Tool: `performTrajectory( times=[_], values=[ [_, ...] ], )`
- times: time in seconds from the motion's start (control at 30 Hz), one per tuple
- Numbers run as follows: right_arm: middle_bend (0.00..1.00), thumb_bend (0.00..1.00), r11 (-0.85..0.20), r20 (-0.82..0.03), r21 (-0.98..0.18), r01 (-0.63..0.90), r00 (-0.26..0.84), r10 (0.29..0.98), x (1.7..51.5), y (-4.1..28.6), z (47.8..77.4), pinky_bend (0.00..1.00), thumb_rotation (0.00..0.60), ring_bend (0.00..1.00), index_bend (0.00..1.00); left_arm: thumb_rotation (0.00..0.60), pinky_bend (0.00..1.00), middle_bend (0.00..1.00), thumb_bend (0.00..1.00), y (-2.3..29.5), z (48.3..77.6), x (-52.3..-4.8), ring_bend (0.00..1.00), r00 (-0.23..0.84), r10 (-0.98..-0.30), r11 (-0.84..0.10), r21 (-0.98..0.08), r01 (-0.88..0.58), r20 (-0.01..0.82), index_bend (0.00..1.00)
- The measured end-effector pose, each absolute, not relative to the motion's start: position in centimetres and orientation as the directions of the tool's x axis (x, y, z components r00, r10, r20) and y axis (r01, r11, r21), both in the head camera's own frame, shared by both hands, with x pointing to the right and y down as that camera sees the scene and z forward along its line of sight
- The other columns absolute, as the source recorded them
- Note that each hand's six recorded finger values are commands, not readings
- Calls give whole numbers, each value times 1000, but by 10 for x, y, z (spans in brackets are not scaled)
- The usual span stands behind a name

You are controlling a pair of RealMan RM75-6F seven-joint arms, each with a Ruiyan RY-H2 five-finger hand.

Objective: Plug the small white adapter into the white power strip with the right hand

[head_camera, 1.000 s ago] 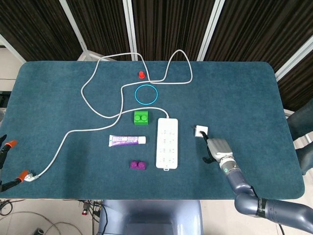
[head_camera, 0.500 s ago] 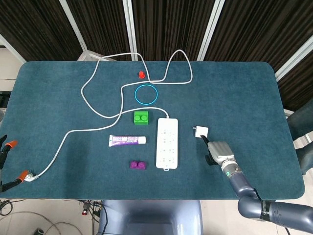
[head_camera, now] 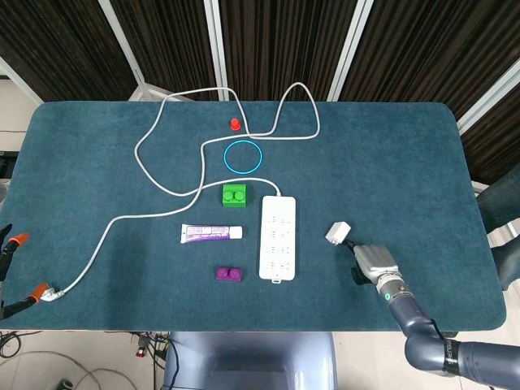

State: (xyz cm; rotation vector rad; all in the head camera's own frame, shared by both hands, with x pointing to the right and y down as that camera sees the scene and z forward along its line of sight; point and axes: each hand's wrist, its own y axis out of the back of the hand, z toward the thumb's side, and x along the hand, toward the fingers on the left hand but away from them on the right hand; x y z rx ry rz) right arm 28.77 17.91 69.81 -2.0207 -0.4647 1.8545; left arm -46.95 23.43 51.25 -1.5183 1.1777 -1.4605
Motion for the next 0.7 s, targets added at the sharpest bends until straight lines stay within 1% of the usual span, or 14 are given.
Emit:
performTrajectory(
  times=[0.53, 0.7],
  values=[
    [731, 640, -877, -872, -481, 7, 98, 479, 288, 177, 687, 728, 600, 832, 132, 600, 89, 0, 170, 235, 513, -469, 0, -55, -938, -332, -934, -130, 341, 161],
    [731, 639, -864, -860, -503, 22, 89, 502, 290, 170, 683, 728, 600, 832, 133, 600, 90, 0, 170, 234, 512, -471, 0, -61, -939, -327, -936, -132, 337, 161]
  ],
)
